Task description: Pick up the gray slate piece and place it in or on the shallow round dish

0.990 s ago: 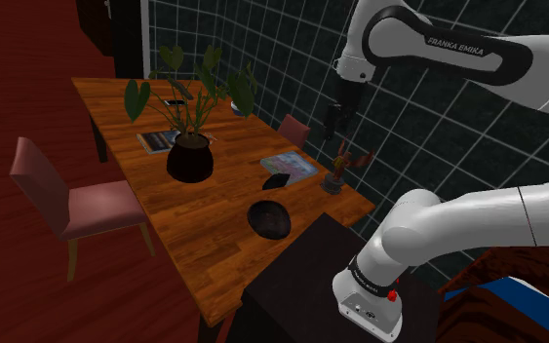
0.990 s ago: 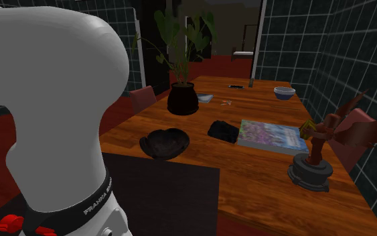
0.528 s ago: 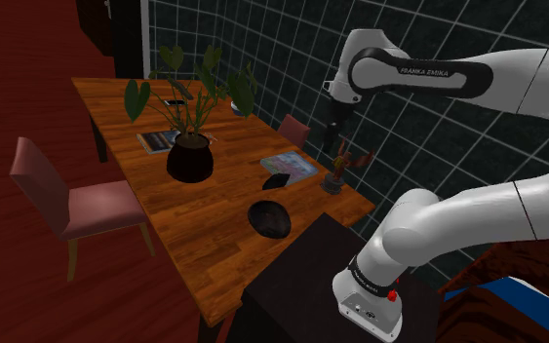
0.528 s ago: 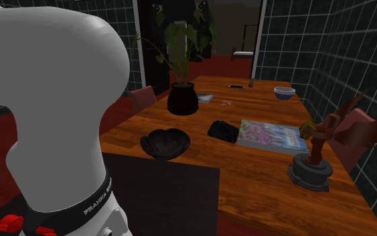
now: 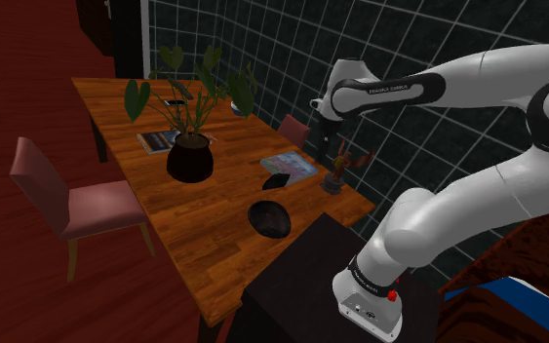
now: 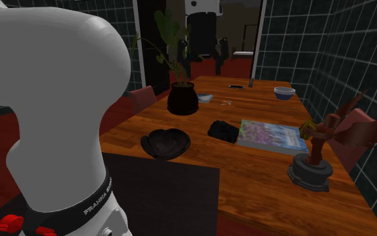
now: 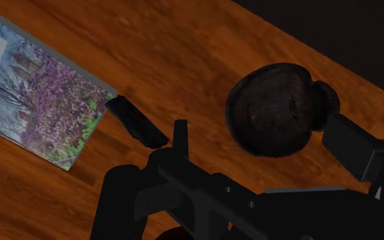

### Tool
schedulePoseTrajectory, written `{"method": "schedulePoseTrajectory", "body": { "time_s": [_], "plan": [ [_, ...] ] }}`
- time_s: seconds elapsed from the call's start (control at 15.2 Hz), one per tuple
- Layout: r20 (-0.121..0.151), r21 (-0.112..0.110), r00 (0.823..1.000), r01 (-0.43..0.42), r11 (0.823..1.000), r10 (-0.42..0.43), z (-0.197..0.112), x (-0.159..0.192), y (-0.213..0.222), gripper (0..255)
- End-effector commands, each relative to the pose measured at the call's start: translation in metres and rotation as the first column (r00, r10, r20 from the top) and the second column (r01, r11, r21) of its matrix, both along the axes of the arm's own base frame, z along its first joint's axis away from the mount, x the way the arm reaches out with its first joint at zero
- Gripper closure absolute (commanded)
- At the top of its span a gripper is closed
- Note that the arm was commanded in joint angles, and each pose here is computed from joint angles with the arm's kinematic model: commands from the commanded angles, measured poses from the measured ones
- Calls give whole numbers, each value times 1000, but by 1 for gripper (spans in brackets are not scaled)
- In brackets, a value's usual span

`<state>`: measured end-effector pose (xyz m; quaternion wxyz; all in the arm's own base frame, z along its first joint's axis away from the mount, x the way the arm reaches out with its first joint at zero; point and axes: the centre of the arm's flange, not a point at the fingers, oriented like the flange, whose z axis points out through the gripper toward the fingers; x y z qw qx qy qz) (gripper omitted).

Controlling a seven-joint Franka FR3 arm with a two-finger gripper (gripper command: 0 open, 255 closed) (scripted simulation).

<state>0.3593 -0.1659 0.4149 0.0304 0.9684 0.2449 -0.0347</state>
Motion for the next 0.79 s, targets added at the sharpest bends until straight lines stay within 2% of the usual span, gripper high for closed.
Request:
{"method": "schedulePoseTrajectory", "body": {
  "time_s": [0.0,0.33,0.53,0.73],
  "plan": [
    [4,1,997,-71,997,71,-20,10,-11,0],
    [9,6,972,-234,972,234,-70,40,-38,0],
    [13,8,944,-329,944,329,-100,61,-52,0],
    [17,10,907,-420,907,420,-130,83,-63,0]
  ]
}}
